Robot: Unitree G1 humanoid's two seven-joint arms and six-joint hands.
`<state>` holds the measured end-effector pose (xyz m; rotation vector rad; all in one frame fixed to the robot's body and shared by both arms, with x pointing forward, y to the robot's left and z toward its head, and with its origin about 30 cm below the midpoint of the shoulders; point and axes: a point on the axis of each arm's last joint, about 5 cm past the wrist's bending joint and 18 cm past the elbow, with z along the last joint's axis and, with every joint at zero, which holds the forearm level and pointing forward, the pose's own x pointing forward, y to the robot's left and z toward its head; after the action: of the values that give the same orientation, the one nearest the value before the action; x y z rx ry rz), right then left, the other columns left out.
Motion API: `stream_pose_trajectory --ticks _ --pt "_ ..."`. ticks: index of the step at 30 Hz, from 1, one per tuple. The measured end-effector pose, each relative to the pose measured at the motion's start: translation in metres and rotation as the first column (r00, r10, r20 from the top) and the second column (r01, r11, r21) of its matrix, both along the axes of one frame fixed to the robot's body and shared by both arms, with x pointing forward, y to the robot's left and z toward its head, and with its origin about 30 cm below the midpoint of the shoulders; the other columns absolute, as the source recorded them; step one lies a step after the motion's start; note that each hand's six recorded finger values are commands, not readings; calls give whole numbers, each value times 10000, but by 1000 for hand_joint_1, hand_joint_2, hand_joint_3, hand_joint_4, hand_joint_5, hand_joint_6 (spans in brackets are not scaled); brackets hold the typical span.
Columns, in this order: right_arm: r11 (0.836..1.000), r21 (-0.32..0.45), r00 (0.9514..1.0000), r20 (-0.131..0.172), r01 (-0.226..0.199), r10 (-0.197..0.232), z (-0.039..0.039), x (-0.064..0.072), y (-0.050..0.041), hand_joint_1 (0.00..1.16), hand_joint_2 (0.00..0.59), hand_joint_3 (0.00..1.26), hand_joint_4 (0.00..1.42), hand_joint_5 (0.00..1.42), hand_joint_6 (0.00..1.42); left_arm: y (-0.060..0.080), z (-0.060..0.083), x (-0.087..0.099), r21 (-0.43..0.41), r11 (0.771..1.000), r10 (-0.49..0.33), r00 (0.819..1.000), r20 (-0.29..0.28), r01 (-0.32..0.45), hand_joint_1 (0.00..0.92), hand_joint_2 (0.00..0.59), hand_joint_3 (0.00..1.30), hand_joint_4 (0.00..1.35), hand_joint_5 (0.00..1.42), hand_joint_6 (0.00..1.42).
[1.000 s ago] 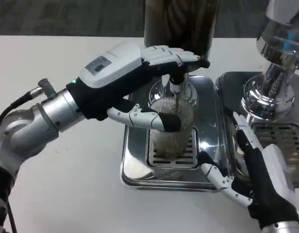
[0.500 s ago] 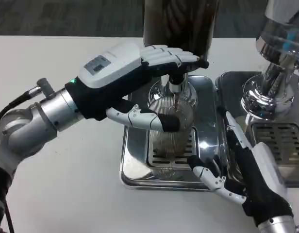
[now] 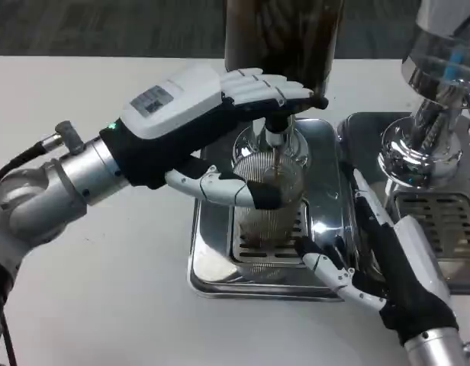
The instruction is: Grasp the cup under the faucet to collect the drink, then remove the cup.
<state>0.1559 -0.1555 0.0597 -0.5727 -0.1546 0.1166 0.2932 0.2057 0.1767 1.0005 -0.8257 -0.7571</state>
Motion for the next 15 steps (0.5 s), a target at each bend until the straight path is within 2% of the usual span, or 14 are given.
stream_pose_trajectory --ticks 15 --pt "9997 131 9998 -18 -192 192 7 109 2 432 242 0 0 0 2 0 4 -2 56 10000 9 9999 122 -10 0 89 227 177 150 69"
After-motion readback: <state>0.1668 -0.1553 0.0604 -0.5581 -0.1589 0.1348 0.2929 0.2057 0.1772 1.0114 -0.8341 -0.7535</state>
